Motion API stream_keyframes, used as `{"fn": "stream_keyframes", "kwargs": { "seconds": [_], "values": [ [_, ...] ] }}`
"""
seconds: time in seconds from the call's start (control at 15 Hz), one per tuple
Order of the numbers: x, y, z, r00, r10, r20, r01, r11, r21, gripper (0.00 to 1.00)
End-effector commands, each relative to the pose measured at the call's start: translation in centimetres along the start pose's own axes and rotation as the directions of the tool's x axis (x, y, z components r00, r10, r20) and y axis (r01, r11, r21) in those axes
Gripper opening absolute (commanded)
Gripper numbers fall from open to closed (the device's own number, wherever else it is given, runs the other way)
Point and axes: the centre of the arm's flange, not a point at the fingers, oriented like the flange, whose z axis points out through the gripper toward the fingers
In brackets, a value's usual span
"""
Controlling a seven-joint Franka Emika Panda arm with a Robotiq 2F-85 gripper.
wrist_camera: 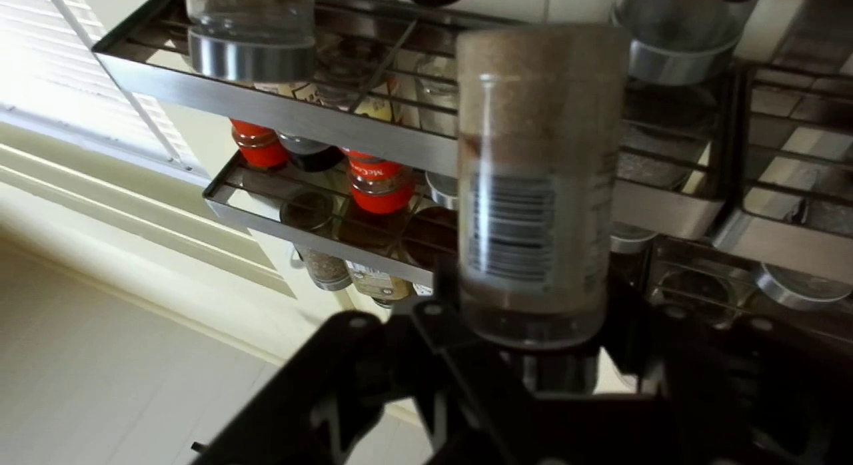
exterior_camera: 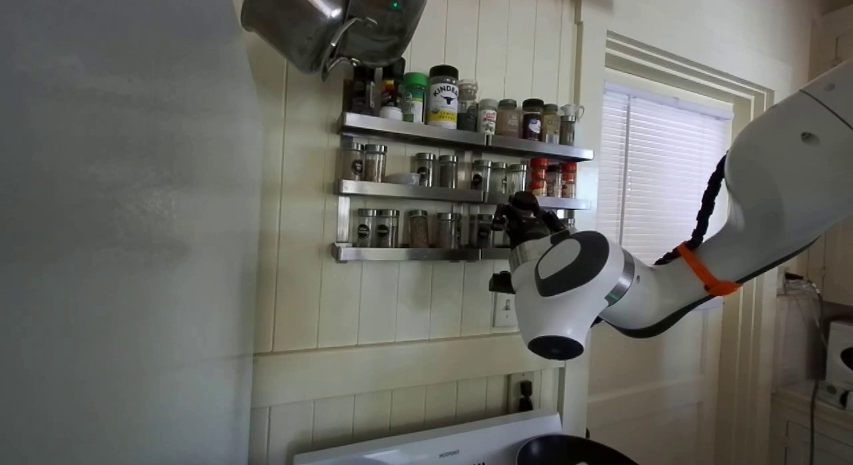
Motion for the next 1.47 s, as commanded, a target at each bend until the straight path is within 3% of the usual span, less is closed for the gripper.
{"fn": "stream_keyframes", "kwargs": {
  "seconds": [0.0,0.33,0.93,1.4],
  "values": [
    [-1.1,1.3,1.5,0.999,0.04,0.01,-0.04,0.999,0.012,0.25],
    [-2.3,2.6,2.4,0.997,0.068,0.024,-0.068,0.998,0.004,0.25],
    [-3.0,1.6,3.2,0.994,0.107,0.037,-0.108,0.994,0.027,0.25],
    [-4.4,2.1,3.8,0.991,0.109,0.075,-0.11,0.994,0.005,0.25]
  ]
}}
